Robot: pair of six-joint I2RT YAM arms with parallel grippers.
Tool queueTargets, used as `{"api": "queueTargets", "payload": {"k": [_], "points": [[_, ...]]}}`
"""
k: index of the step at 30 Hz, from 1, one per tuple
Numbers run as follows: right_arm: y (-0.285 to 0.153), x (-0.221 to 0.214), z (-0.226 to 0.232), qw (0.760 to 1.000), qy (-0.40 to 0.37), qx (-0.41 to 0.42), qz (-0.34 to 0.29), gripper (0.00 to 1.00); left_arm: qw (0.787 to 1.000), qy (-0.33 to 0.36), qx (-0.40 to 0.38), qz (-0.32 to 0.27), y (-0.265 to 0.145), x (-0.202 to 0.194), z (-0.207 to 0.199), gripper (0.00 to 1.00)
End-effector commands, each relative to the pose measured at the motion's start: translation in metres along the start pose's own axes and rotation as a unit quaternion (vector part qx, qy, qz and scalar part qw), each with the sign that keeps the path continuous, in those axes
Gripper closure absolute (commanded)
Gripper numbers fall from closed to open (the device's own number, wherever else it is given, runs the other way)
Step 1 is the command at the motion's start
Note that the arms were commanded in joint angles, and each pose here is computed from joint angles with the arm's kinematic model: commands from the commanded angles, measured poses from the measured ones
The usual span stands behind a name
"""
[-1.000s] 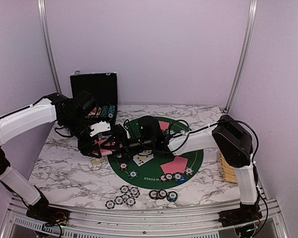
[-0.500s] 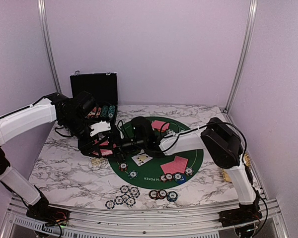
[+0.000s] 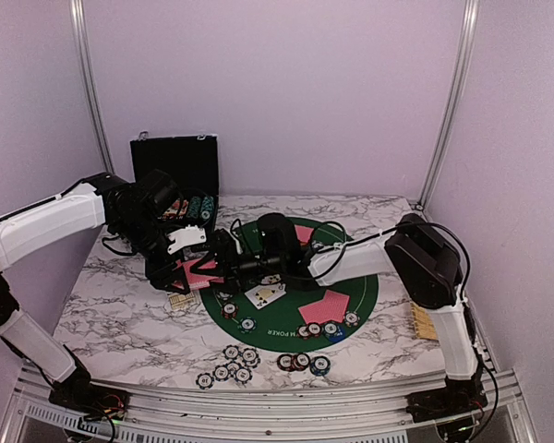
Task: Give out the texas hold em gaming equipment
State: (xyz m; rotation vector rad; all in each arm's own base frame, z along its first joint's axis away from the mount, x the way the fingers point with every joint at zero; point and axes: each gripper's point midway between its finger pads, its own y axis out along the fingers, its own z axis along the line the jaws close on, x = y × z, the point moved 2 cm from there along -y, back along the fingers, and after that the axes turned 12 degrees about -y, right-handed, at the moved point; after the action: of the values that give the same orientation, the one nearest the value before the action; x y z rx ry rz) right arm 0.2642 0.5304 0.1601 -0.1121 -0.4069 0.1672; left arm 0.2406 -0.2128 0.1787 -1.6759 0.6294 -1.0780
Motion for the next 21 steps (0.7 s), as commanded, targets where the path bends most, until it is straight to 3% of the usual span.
{"api": "queueTargets", "payload": {"k": [1,16,19,21], "points": [[-0.011,0.003,0.002,1.000,-0.003,-0.018,0.000,0.41,1.000,0.006,0.003,-0.025,-0.013,0.007,-0.001,1.00],[-0.034,0.004,0.033,1.000,-0.018,0.004,-0.012,0.42,1.000,0.005,0.007,-0.018,-0.011,0.005,0.001,1.00],[-0.035,0.005,0.035,1.000,-0.019,0.005,-0.012,0.50,1.000,0.006,0.006,-0.017,-0.010,0.004,0.000,1.00],[-0.036,0.005,0.036,1.000,-0.019,0.006,-0.011,0.63,1.000,0.006,0.008,-0.017,-0.010,0.004,0.001,1.00]]}}
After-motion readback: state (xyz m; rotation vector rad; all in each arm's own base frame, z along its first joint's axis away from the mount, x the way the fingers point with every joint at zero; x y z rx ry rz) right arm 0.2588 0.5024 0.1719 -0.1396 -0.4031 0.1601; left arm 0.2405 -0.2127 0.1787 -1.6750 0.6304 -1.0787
